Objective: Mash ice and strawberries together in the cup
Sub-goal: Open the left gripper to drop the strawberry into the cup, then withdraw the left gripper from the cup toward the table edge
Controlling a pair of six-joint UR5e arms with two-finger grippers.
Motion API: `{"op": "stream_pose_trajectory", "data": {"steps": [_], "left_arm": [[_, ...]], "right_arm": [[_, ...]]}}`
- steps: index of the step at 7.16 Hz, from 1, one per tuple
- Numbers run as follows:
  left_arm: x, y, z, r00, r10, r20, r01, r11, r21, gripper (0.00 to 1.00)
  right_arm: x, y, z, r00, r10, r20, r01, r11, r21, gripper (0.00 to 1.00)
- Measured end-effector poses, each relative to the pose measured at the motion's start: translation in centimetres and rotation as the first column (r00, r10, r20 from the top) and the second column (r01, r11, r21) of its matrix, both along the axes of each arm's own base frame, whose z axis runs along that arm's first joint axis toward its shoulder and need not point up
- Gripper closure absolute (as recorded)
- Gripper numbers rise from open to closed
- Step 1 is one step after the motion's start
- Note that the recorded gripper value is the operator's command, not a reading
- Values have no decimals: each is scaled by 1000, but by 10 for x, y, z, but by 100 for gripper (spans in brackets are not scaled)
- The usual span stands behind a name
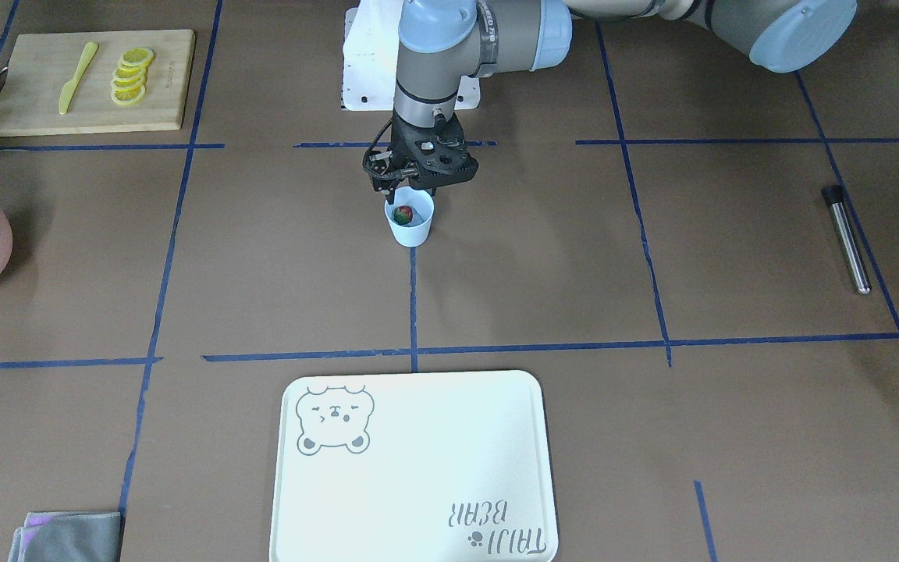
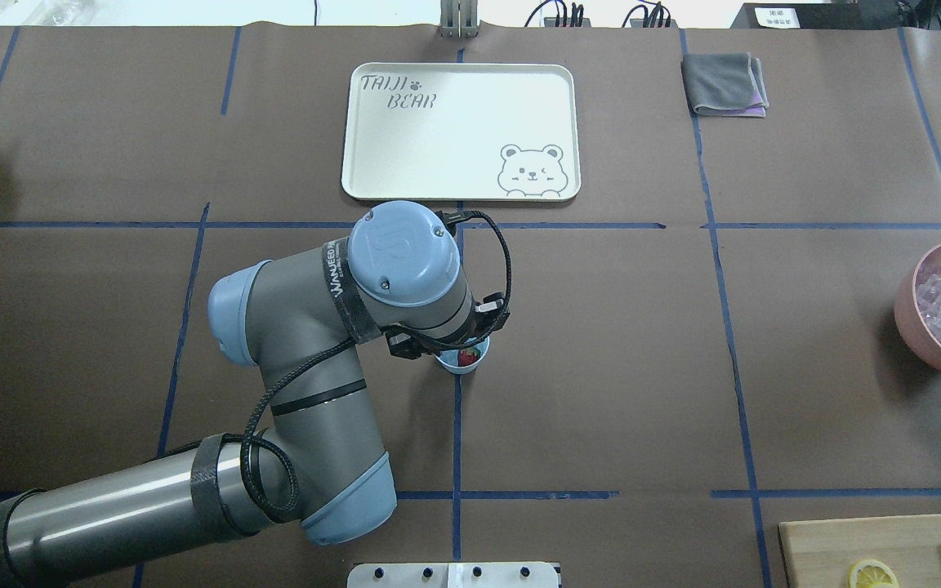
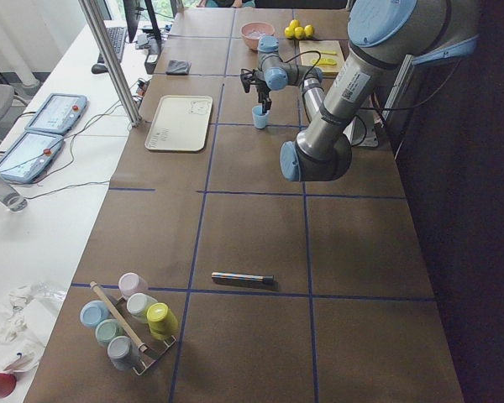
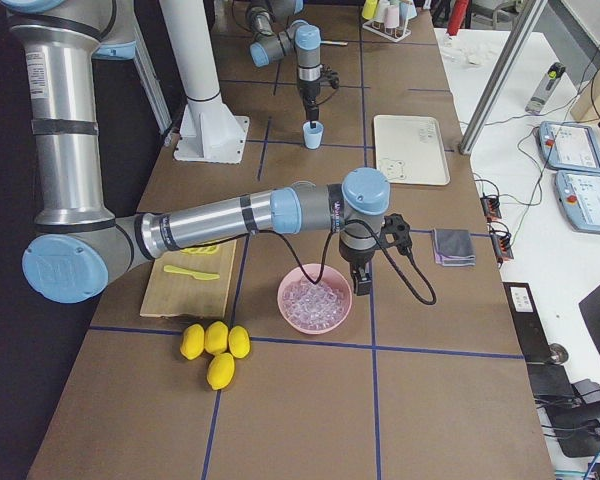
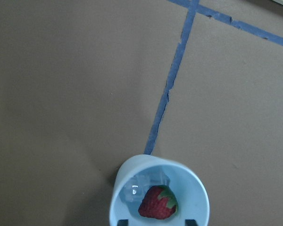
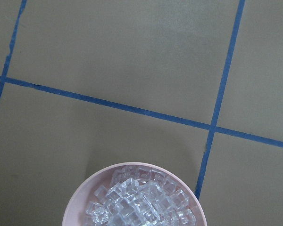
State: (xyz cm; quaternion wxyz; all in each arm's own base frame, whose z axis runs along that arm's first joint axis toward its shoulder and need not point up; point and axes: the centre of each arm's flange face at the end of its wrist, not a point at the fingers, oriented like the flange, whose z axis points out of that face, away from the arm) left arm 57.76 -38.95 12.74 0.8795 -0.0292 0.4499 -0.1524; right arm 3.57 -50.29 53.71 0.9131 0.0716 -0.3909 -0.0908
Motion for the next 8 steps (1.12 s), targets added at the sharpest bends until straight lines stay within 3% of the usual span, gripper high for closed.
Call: {"op": "stream_pose_trajectory", "data": {"steps": [2,4,8], "left_arm": [[-22,-16,1,1000,-22,-1,22,1000,20,0],[-64,-28,33,999,9,37,-13,995,103,0],[-196,-44,122,975,168,143,-197,955,221,0]], "right_arm": [[0,-1,-1,1000,-3,0,3,1000,6,1],[0,-2,1,1000,-4,-3,4,1000,3,1],[8,-1,10,1000,18,0,-18,1000,-23,1]]}}
